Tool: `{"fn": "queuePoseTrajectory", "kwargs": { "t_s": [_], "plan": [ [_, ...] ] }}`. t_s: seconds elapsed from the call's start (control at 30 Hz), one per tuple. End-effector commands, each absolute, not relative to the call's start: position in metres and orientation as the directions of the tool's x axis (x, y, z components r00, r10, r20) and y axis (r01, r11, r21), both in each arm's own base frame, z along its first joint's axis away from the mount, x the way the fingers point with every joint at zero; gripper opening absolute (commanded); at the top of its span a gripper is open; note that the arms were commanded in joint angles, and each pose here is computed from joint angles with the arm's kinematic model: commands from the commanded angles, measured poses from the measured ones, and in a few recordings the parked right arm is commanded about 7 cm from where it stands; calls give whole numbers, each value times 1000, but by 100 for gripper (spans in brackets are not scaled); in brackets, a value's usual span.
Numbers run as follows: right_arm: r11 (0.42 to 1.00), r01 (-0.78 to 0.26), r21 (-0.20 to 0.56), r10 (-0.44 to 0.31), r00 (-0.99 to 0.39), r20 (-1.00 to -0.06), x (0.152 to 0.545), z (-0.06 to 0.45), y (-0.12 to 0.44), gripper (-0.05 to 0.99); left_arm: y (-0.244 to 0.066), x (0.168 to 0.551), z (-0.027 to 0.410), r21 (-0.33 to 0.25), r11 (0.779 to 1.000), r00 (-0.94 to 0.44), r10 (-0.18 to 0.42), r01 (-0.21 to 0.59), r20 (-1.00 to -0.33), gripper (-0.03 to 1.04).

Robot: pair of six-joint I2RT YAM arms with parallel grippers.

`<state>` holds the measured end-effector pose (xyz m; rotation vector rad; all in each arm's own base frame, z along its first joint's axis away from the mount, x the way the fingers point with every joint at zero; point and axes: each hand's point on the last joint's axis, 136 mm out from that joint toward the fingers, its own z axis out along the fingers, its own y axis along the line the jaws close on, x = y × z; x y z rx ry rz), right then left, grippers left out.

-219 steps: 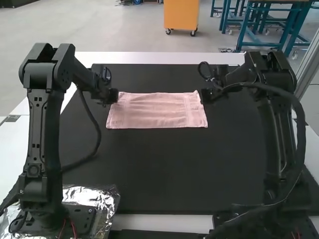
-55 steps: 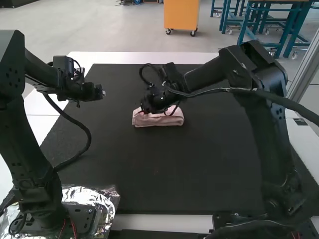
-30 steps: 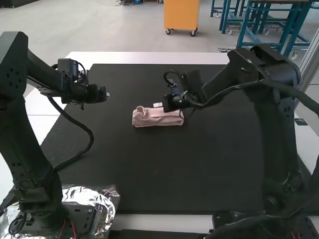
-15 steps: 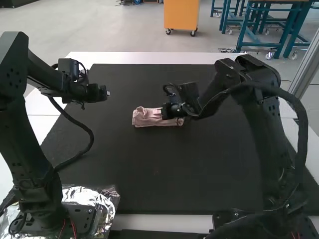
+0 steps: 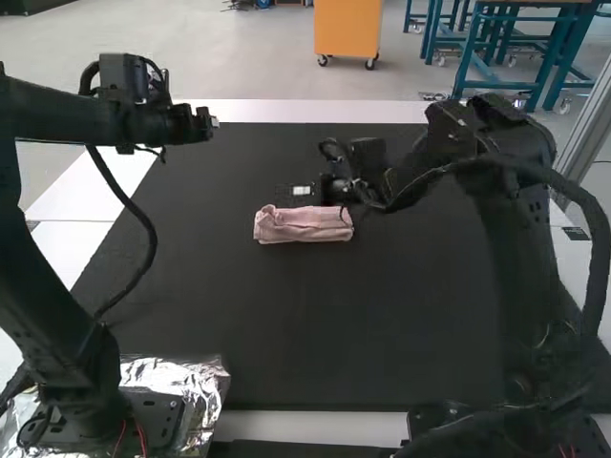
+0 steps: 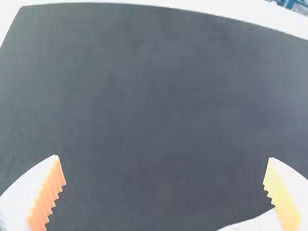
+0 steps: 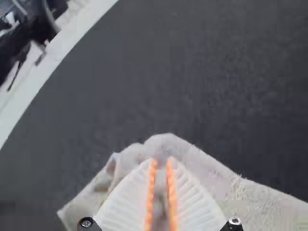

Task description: Fold the towel.

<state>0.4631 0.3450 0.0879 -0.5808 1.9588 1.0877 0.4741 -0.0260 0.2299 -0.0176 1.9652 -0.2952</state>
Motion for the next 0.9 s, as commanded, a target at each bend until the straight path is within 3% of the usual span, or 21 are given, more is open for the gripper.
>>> {"fn": "queuePoseTrajectory", "kwargs": {
  "t_s": [0.0, 0.1, 0.13, 0.3, 0.47, 0.63, 0.87],
  "plan": [
    [505, -782, 366, 163, -330, -930, 482, 271, 316, 43, -28, 472, 303, -189, 975, -260, -153, 120, -953, 97],
    [534, -791, 301, 219, -214, -952, 470, 354, 286, 83, -26, 462, 355, -173, 978, -160, -153, 119, -975, 97],
    [542, -791, 285, 230, -186, -955, 463, 376, 276, 90, -26, 457, 374, -169, 978, -126, -153, 123, -980, 97],
    [617, -758, 212, 285, -36, -958, 410, 472, 217, 91, -27, 417, 456, -143, 980, 47, -151, 137, -987, 97],
    [656, -743, 129, 343, 143, -928, 322, 546, 165, 91, -21, 354, 528, -89, 987, 242, -120, 137, -963, 97],
    [681, -726, 98, 394, 249, -885, 231, 578, 125, 91, -10, 293, 564, -67, 991, 360, -105, 116, -927, 97],
    [714, -699, 30, 433, 407, -805, 111, 581, 95, 91, -13, 183, 588, -31, 992, 535, -94, 125, -840, 97]
  ]
}}
